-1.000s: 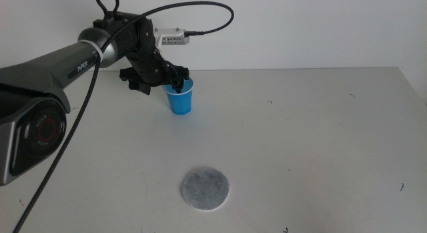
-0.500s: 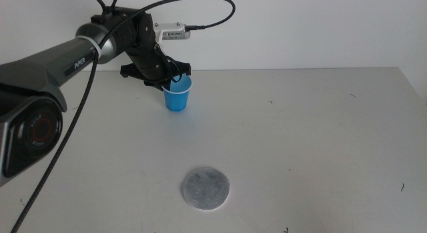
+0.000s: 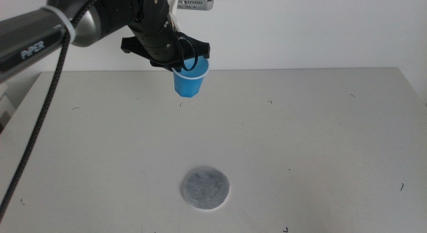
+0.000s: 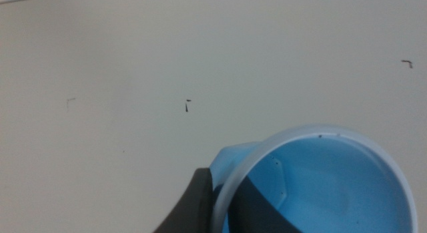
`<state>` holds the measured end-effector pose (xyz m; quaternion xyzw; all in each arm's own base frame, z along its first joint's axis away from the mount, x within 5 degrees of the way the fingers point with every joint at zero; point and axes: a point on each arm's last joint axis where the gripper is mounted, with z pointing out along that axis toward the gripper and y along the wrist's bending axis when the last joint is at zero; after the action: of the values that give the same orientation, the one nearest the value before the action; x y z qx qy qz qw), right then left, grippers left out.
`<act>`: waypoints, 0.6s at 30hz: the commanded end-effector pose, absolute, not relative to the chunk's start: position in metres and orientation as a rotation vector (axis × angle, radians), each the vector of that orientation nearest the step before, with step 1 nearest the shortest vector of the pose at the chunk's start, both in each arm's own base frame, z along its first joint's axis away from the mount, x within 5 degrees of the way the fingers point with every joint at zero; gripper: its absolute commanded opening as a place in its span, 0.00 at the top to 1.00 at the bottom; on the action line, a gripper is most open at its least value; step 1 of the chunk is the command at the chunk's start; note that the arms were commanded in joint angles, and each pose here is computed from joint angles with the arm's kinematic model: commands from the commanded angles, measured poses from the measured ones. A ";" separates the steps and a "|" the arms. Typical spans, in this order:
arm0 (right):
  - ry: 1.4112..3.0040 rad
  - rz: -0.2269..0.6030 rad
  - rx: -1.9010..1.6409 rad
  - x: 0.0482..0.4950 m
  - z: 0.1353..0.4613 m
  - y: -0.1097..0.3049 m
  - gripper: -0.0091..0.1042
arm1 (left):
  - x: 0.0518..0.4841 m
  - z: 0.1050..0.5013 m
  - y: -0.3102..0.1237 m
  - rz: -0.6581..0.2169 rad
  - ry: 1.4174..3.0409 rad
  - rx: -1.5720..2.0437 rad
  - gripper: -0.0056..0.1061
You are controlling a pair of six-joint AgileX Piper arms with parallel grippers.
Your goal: Place an empty cup on a cup mat.
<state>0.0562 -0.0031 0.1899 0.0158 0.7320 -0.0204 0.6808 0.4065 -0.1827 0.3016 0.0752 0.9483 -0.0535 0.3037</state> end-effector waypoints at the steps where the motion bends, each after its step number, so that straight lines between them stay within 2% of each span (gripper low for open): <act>1: 1.535 -0.058 0.017 0.054 0.202 -0.003 0.09 | 0.378 0.354 -0.182 -0.221 2.362 0.176 0.88; 10: 1.535 -0.058 0.017 0.054 0.202 -0.003 0.09 | 0.310 0.364 -0.188 -0.336 2.359 0.155 0.88; 18: 1.535 -0.058 0.017 0.054 0.202 -0.003 0.09 | 0.276 0.324 -0.205 -0.351 2.446 0.174 0.88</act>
<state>0.0562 -0.0031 0.1899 0.0158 0.7320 -0.0204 0.6808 0.2836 -0.2040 0.3086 0.0726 0.9483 -0.1064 0.2902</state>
